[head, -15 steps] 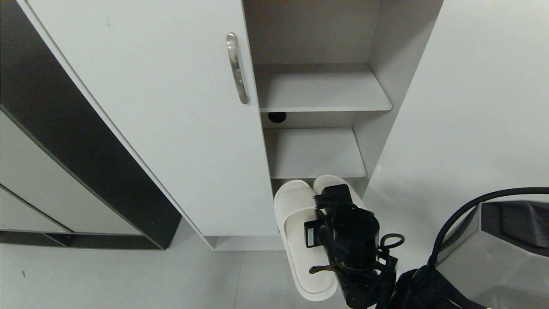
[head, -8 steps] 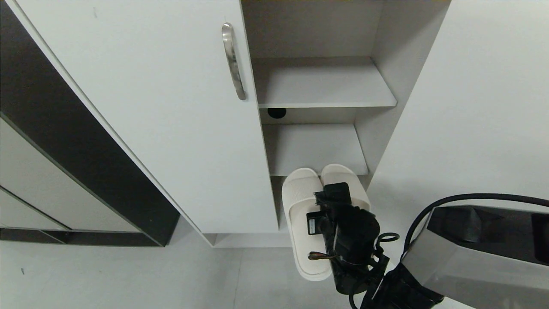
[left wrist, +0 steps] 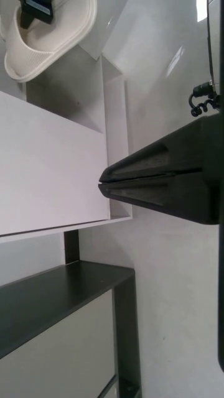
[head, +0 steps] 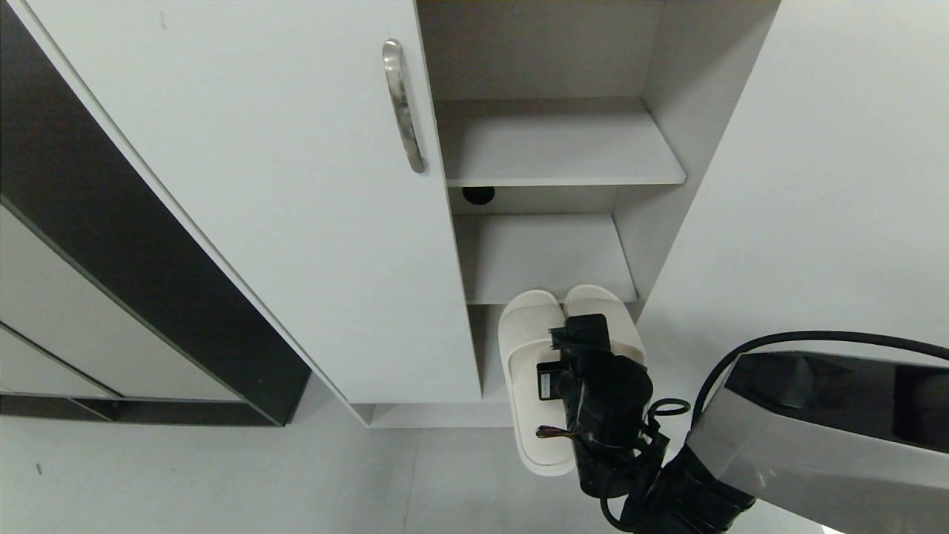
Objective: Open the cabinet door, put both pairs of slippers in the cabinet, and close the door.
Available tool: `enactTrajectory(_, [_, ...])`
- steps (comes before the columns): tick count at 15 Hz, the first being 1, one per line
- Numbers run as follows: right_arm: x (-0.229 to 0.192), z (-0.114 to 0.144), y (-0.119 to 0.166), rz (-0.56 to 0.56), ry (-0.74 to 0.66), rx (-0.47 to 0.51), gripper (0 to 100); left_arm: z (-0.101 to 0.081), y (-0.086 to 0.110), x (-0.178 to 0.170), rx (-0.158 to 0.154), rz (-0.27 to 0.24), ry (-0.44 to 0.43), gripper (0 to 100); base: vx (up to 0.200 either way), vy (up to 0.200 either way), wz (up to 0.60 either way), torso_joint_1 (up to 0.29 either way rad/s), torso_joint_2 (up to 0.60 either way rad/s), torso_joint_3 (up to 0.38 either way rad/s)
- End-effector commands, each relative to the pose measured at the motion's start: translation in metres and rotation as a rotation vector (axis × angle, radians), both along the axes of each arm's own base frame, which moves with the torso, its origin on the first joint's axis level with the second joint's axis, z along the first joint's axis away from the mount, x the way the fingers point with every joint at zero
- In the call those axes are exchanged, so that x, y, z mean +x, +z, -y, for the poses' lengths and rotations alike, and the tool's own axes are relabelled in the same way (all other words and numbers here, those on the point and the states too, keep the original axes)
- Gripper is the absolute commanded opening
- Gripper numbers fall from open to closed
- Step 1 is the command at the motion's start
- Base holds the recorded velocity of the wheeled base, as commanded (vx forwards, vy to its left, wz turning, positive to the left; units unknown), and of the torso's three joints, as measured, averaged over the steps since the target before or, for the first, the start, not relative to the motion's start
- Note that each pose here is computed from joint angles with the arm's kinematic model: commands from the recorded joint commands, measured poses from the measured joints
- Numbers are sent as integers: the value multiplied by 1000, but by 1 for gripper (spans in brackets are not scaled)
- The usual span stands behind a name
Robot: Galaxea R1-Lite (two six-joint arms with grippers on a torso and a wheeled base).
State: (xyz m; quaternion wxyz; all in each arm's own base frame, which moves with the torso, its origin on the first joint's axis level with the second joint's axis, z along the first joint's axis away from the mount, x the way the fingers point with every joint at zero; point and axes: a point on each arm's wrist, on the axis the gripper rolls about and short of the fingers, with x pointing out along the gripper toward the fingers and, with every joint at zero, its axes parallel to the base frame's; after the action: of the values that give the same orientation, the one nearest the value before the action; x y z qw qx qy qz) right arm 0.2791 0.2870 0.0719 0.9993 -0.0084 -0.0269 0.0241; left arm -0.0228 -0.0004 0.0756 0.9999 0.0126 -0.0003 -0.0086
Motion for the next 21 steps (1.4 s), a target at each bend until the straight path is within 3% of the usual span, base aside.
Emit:
enactTrajectory(1, [0,1,-2,-3,0,-4,0,0,0,0,-1,-2,0,0,0,0,0,0,0,0])
enactTrajectory(7, [1,1,-1,0,2,-1,0,0,0,0,-2,0,-1,0,0,0,0,0,0,0])
enactTrajectory(14, [2,2,-1,1,3,0,0,0,0,0,-4,0,-1,0,200,0,0,2,3,0])
enactTrajectory(16, [-3,6,0,5,61,-6,0,0,0,0,-4,0,-1,0,0,0,0,0,0,0])
enactTrajectory(21, [29,-3,11,44,24,34,0,0,0,0,-8,-1,-1,0,0,0,0,0,0,0])
